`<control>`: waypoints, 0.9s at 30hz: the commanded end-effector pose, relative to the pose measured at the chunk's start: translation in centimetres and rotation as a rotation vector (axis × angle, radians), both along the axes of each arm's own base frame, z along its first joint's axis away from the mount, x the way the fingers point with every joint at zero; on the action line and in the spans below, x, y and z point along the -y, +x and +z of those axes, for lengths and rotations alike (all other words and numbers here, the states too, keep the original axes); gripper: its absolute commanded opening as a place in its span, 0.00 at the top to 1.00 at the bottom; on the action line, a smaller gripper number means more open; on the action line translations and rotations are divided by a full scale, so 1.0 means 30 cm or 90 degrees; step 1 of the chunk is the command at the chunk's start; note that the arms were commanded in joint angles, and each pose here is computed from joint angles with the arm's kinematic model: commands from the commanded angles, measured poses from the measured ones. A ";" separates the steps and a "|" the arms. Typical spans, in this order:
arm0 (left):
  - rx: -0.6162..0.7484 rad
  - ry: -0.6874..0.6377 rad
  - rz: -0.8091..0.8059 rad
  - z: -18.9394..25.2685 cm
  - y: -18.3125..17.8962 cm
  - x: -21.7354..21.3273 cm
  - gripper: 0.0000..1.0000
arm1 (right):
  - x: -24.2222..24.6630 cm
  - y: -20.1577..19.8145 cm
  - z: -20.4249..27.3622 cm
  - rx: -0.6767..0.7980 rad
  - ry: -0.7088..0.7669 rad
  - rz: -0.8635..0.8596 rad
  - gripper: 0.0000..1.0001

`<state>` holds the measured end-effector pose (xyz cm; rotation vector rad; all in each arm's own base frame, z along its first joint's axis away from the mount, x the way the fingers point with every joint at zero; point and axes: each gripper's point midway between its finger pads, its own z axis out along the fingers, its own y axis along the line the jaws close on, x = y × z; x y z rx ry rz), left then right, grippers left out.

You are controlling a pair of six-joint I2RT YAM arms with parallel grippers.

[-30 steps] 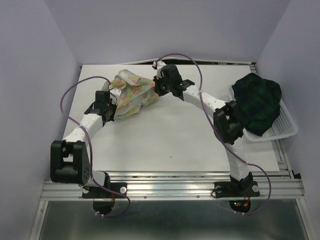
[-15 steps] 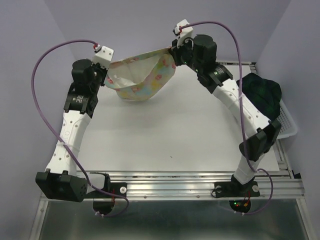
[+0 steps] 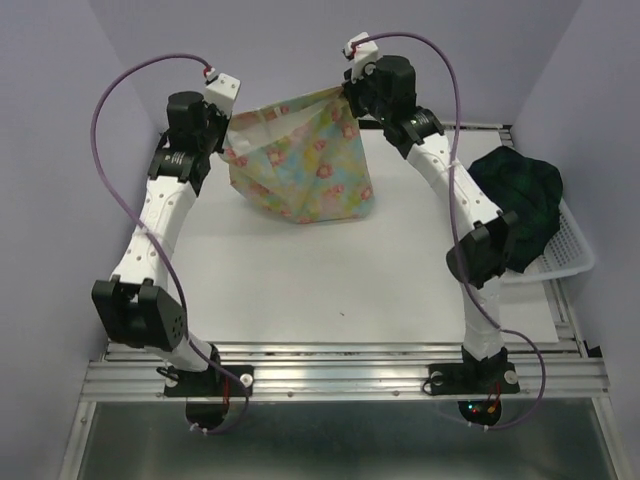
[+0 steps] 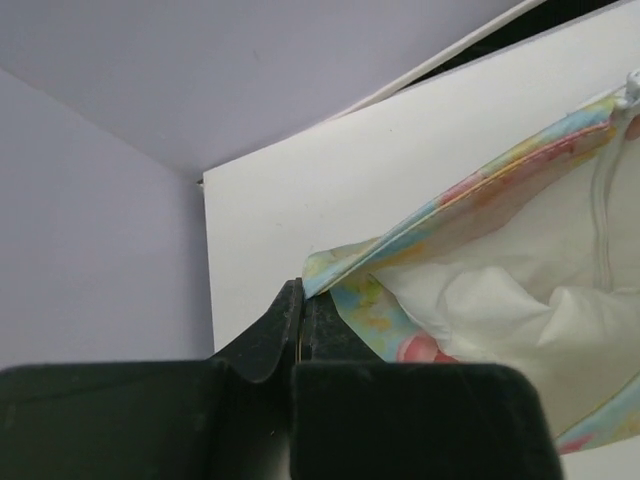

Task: Fold and stack the skirts
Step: Flatten the skirt out

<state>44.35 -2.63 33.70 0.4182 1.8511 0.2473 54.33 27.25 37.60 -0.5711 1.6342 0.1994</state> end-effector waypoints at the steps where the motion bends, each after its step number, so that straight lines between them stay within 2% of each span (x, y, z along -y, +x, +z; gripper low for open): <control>1: 0.076 -0.010 0.112 0.158 0.183 -0.112 0.99 | 0.209 0.162 0.253 0.143 0.039 -0.139 0.99; 2: 0.078 -0.019 0.119 0.181 0.217 -0.113 0.99 | 0.216 0.177 0.302 0.178 0.050 -0.151 0.99; 3: 0.052 -0.027 0.119 0.119 0.303 -0.111 0.99 | 0.226 0.175 0.368 0.220 0.056 -0.158 0.99; 4: 0.130 -0.058 0.127 0.319 0.322 -0.126 0.99 | 0.235 0.177 0.399 0.245 0.064 -0.167 0.99; 5: 0.103 -0.060 0.132 0.266 0.392 -0.129 0.99 | 0.254 0.162 0.485 0.302 0.091 -0.183 0.99; 6: 0.125 -0.069 0.136 0.319 0.410 -0.134 1.00 | 0.256 0.169 0.471 0.305 0.094 -0.188 0.99; 7: 0.202 -0.091 0.137 0.497 0.380 -0.143 1.00 | 0.282 0.117 0.582 0.358 0.129 -0.195 0.99; 9: 0.248 -0.102 0.133 0.589 0.359 -0.145 1.00 | 0.323 0.084 0.639 0.373 0.148 -0.205 0.99; 11: 0.257 -0.093 0.115 0.582 0.353 -0.133 1.00 | 0.329 0.022 0.680 0.378 0.137 -0.184 0.99; 12: 0.292 -0.093 0.104 0.671 0.254 -0.132 1.00 | 0.324 0.004 0.669 0.369 0.126 -0.171 0.99; 13: 0.225 -0.079 0.097 0.500 0.283 -0.122 1.00 | 0.300 0.034 0.537 0.317 0.088 -0.155 0.99; 14: 0.254 -0.071 0.076 0.554 0.207 -0.112 1.00 | 0.295 -0.023 0.544 0.309 0.077 -0.126 0.99; 15: 0.232 -0.063 0.070 0.501 0.190 -0.108 1.00 | 0.284 -0.031 0.483 0.281 0.058 -0.110 0.99; 16: 0.163 -0.054 0.067 0.337 0.194 -0.104 1.00 | 0.276 -0.038 0.417 0.253 0.035 -0.094 0.99; 17: 0.150 -0.049 0.055 0.316 0.140 -0.099 1.00 | 0.259 -0.051 0.233 0.171 -0.013 -0.065 0.99; 18: 0.121 -0.043 0.047 0.249 0.119 -0.093 1.00 | 0.258 -0.061 0.148 0.133 -0.034 -0.056 0.99; 19: 0.037 -0.031 0.036 0.056 0.093 -0.084 1.00 | 0.252 -0.086 0.038 0.081 -0.069 -0.031 0.99; 20: 0.019 -0.033 -0.010 0.016 0.041 -0.047 0.98 | 0.233 -0.122 -0.150 0.010 -0.116 0.018 0.99; 21: -0.061 -0.016 -0.039 -0.176 -0.009 -0.025 0.89 | 0.241 -0.172 -0.237 -0.037 -0.140 0.038 0.91; 22: -0.093 -0.017 -0.086 -0.231 -0.075 0.015 0.84 | 0.242 -0.230 -0.404 -0.102 -0.186 0.083 0.84; 24: -0.202 0.017 -0.147 -0.453 -0.197 0.062 0.59 | 0.266 -0.316 -0.575 -0.206 -0.229 0.114 0.61; 25: -0.261 0.029 -0.171 -0.527 -0.271 0.069 0.52 | 0.296 -0.412 -0.682 -0.300 -0.264 0.142 0.33; 26: -0.291 0.036 -0.199 -0.569 -0.326 0.079 0.43 | 0.311 -0.480 -0.742 -0.354 -0.288 0.173 0.25; 27: -0.294 0.038 -0.236 -0.567 -0.383 0.097 0.41 | 0.314 -0.555 -0.801 -0.399 -0.298 0.217 0.20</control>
